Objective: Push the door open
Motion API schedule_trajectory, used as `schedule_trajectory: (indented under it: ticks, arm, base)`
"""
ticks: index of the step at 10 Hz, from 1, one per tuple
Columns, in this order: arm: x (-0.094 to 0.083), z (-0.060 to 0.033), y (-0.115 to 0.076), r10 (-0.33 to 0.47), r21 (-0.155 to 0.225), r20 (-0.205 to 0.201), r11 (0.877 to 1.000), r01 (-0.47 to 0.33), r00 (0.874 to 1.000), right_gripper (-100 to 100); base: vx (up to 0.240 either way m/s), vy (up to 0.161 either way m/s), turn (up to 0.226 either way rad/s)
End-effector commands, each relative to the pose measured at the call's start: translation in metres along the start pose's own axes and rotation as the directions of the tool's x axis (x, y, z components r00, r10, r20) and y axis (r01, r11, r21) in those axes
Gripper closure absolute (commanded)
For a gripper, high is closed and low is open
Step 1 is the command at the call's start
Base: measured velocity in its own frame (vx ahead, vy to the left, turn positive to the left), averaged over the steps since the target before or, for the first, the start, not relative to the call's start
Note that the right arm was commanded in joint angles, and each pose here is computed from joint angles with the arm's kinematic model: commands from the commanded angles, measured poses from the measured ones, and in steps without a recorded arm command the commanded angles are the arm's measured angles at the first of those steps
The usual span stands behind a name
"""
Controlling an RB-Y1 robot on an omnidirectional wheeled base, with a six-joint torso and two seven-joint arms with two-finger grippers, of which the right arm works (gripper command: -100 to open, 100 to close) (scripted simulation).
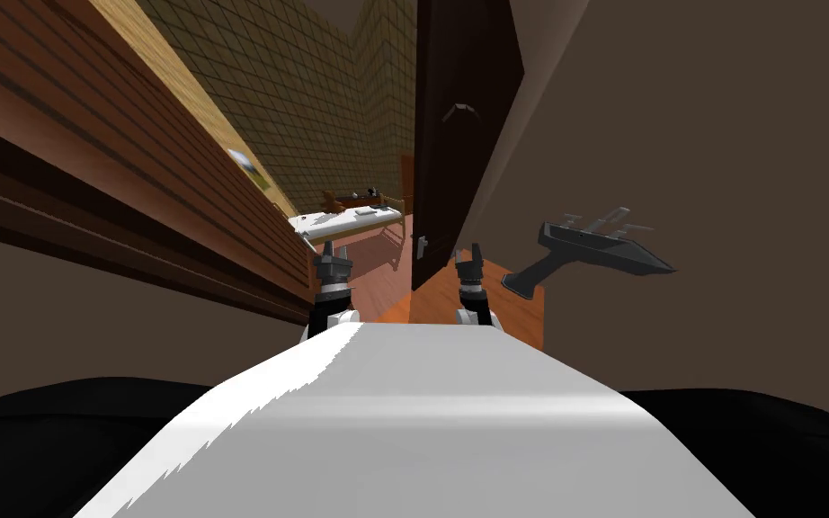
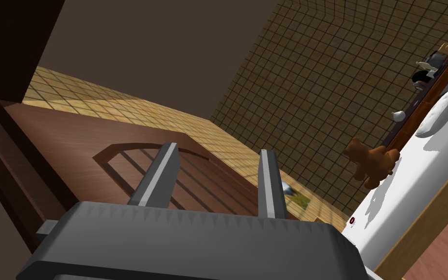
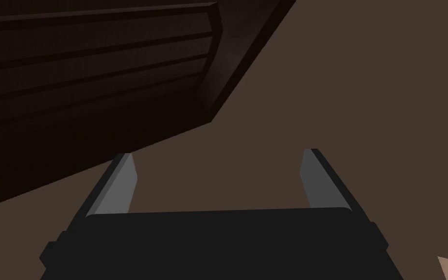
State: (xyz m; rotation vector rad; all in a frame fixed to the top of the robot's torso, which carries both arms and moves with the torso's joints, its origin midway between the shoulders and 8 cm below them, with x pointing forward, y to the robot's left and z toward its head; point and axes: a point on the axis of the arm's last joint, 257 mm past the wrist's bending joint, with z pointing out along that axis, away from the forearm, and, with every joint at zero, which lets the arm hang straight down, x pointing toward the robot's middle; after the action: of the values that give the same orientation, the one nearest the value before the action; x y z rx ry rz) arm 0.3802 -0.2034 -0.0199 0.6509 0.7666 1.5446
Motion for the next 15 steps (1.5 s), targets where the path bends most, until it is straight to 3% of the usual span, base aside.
schedule_trajectory:
  ticks: [1,5,9,10,11,13,14,15]
  arm:
    - [0.007,0.0003,-0.017,0.016,0.034,-0.012,0.999,-0.015,1.000,-100]
    - [0.024,-0.0039,-0.059,0.056,0.122,-0.043,0.991,-0.050,0.998,-100]
    - [0.043,-0.0118,-0.102,0.094,0.217,-0.075,0.973,-0.075,0.993,-100]
    - [0.048,-0.0144,-0.112,0.102,0.241,-0.083,0.967,-0.080,0.991,-100]
    - [0.058,-0.0201,-0.133,0.119,0.288,-0.099,0.954,-0.086,0.988,-100]
    - [0.067,-0.0269,-0.153,0.135,0.335,-0.115,0.938,-0.089,0.984,-100]
    - [0.076,-0.0340,-0.172,0.148,0.380,-0.130,0.921,-0.089,0.980,-100]
    - [0.076,-0.0343,-0.172,0.148,0.381,-0.130,0.920,-0.089,0.980,-100]
  base:
    - [0.090,-0.087,0.099]
    - [0.079,-0.096,0.114]
    - [0.086,-0.116,0.124]
    - [0.085,-0.113,0.113]
    - [0.106,-0.157,0.237]
    - [0.092,-0.149,0.127]
    - [0.115,-0.148,0.187]
    - [0.073,-0.125,0.103]
